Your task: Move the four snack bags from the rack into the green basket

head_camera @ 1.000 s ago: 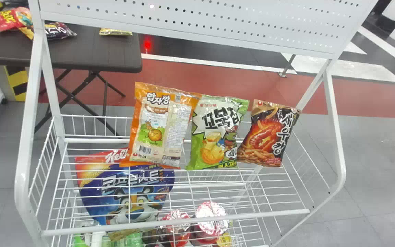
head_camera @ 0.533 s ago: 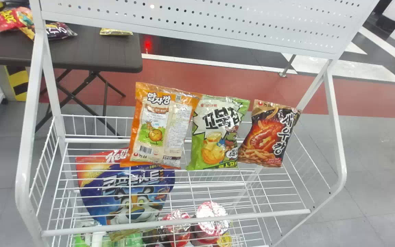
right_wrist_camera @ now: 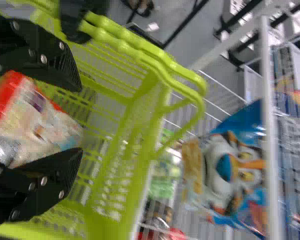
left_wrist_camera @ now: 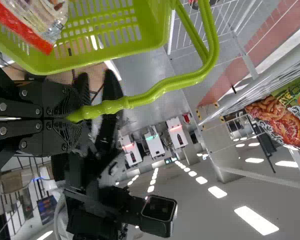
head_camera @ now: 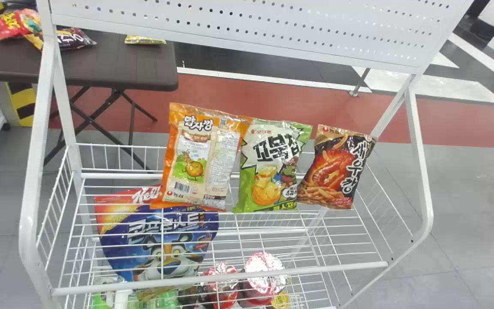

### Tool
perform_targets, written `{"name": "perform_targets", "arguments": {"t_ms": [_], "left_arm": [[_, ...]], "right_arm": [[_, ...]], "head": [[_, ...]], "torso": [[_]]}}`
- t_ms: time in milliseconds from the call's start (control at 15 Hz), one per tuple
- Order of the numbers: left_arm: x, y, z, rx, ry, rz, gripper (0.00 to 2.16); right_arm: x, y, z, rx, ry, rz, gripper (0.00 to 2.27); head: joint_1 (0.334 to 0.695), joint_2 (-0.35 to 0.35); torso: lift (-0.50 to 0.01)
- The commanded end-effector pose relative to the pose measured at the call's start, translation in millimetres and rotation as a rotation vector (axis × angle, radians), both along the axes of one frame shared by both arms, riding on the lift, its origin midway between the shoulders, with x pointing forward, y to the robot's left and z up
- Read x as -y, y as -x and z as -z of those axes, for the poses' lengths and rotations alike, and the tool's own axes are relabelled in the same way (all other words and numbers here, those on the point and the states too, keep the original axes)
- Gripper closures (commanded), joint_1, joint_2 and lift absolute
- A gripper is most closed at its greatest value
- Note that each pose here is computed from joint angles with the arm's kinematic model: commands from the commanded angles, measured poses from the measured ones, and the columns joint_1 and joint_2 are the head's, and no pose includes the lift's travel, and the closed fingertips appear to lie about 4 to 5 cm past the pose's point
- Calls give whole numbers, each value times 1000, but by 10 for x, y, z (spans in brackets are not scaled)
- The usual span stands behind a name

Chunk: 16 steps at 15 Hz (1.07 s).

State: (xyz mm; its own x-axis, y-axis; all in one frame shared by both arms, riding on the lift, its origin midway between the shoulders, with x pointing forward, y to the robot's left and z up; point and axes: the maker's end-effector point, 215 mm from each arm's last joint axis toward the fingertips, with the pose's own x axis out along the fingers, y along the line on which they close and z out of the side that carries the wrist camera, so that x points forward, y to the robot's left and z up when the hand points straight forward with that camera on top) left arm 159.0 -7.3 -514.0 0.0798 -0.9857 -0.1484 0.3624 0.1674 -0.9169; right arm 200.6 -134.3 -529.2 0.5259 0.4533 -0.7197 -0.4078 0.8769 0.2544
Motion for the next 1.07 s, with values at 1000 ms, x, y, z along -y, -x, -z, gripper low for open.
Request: {"name": "perform_targets", "arguments": {"t_ms": [1000], "left_arm": [[30, 31, 31, -6, -20, 20, 2024]], "right_arm": [[110, -3268, -1521, 743, 76, 332, 83]], "head": [[695, -284]], "torso": [[0]]}}
